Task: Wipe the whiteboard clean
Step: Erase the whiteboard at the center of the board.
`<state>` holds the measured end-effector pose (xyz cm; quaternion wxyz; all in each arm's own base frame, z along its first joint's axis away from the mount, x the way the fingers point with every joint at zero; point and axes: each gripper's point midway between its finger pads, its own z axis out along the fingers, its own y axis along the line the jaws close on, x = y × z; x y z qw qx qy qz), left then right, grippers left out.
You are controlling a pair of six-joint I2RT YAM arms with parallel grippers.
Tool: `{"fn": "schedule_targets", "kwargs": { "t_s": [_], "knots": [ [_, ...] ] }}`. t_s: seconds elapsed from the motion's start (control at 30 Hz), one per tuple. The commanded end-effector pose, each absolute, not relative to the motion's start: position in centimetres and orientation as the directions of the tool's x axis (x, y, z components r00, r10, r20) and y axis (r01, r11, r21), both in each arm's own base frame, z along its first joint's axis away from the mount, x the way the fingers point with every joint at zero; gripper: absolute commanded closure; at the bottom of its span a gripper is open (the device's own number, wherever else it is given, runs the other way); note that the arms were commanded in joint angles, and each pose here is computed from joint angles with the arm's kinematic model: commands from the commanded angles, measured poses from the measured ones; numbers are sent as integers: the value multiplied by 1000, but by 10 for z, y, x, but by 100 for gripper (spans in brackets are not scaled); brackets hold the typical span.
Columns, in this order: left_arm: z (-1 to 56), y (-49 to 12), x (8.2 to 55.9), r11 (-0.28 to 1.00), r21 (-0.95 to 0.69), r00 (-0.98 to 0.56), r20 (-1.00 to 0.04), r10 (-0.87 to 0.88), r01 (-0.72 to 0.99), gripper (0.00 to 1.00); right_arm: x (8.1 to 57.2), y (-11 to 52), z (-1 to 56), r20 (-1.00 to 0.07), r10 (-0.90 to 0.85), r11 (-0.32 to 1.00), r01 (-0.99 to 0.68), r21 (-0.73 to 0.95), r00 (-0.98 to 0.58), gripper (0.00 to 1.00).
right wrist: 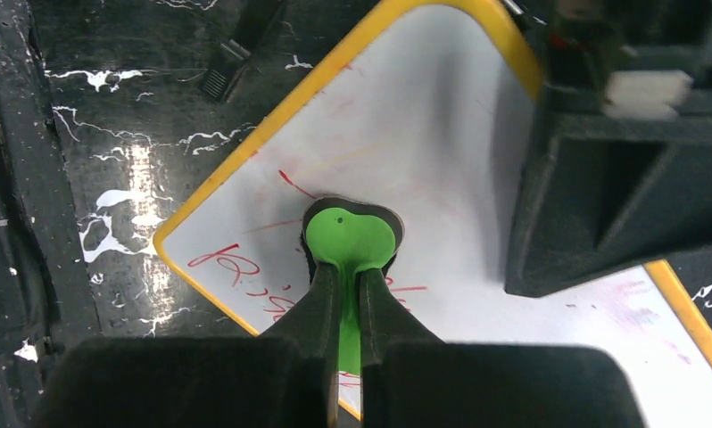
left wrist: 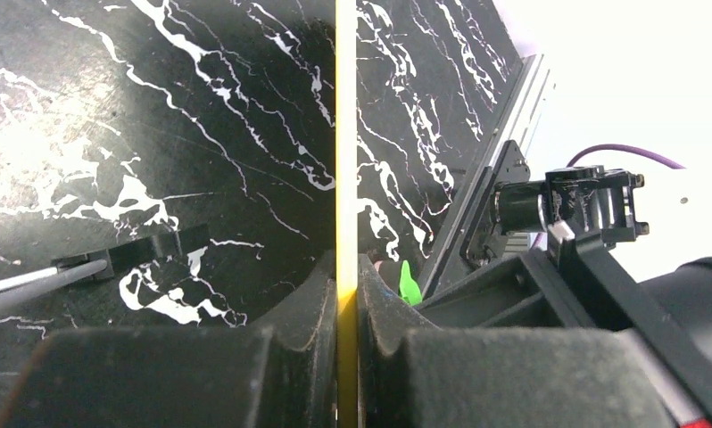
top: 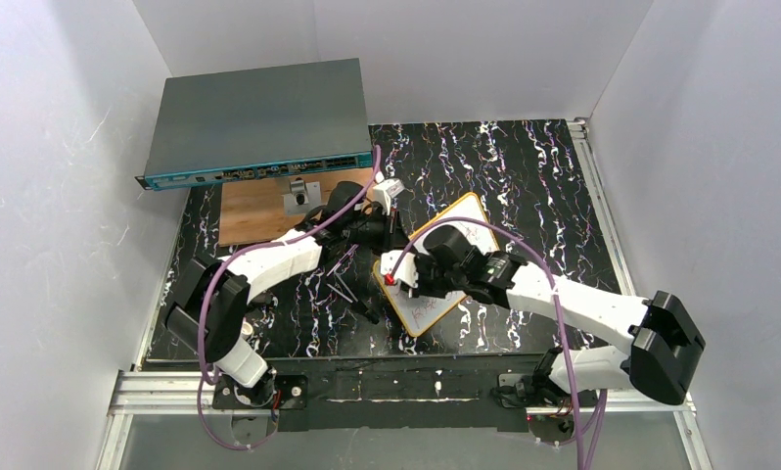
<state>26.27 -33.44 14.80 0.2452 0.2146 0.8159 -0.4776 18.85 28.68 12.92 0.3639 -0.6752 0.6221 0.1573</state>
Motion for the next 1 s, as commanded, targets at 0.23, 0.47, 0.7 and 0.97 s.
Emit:
{"fn": "schedule_targets", "kwargs": {
  "t_s": [0.23,0.47,0.7,0.97],
  "knots": [
    [176,-318,259,479,-720,-818,-575,-7,502,100,164,315,118,-611,-722,-78,-915,-396,326,99],
    [178,-319,251,481,-700,-808,-588,33,529,100,247,272,143,-646,-752,292,-813,-505,131,99],
    [172,-331,253,532,-645,-788,-611,72,548,100,179,278,116,-673,-699,12,-937,-350,242,99],
    [179,-343,256,569,-605,-767,-637,74,557,100,151,287,110,-674,-672,-99,-940,-327,305,99]
  ]
}}
